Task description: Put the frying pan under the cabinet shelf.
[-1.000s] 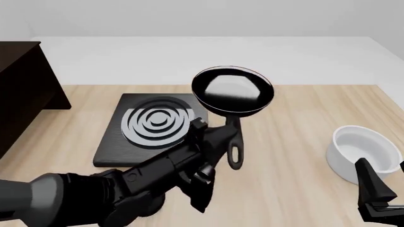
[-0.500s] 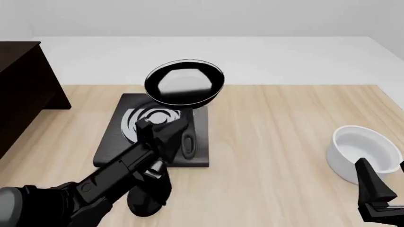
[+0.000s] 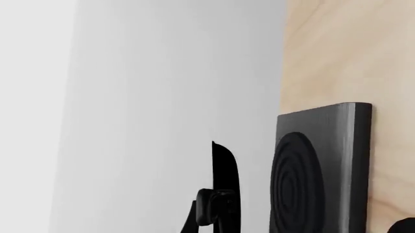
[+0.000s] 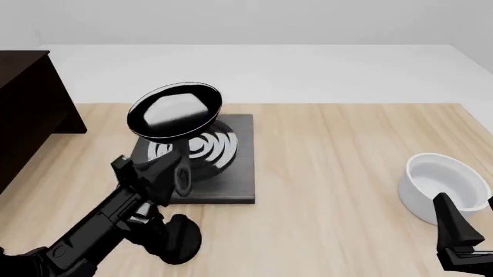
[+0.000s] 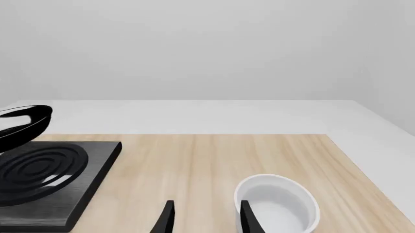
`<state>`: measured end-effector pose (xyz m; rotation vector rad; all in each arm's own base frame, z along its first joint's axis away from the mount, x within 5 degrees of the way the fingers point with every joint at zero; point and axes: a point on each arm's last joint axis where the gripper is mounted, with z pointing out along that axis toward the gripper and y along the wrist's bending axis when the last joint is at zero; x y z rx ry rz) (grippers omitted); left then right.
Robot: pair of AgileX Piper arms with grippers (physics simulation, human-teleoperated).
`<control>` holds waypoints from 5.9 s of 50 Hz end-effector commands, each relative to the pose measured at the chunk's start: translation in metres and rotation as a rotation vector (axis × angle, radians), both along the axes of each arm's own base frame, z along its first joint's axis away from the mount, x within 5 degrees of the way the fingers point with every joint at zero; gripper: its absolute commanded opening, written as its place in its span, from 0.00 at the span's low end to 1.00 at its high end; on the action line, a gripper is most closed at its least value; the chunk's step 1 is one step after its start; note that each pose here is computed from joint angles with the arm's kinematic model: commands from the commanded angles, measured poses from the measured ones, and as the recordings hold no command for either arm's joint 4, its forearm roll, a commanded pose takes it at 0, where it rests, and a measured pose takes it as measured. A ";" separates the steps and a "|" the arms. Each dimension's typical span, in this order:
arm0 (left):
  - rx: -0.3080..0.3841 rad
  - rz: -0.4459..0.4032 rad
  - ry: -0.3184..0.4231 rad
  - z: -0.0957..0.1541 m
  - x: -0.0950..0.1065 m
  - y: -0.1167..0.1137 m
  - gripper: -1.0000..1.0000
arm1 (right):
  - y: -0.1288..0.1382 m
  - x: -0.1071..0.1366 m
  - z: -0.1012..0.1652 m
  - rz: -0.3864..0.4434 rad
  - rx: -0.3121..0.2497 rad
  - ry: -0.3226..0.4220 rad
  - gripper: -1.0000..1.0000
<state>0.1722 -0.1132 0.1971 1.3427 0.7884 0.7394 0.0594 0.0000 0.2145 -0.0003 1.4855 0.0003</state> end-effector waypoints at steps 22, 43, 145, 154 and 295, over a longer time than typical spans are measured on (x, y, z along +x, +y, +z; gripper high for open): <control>-0.065 0.205 0.041 -0.011 -0.024 0.056 0.00 | 0.000 0.000 0.000 0.000 0.000 0.000 1.00; -0.117 0.319 0.123 -0.010 -0.024 0.075 0.00 | 0.000 0.000 0.000 0.000 0.000 0.000 1.00; -0.337 0.737 0.241 -0.003 -0.044 0.134 0.00 | 0.000 0.000 0.000 0.000 0.000 0.000 1.00; -0.332 0.785 0.246 -0.020 -0.024 0.145 0.00 | 0.000 0.000 0.000 0.000 0.000 0.000 1.00; -0.133 0.652 0.619 -0.029 -0.103 0.115 1.00 | 0.000 0.000 0.000 0.000 0.000 0.000 1.00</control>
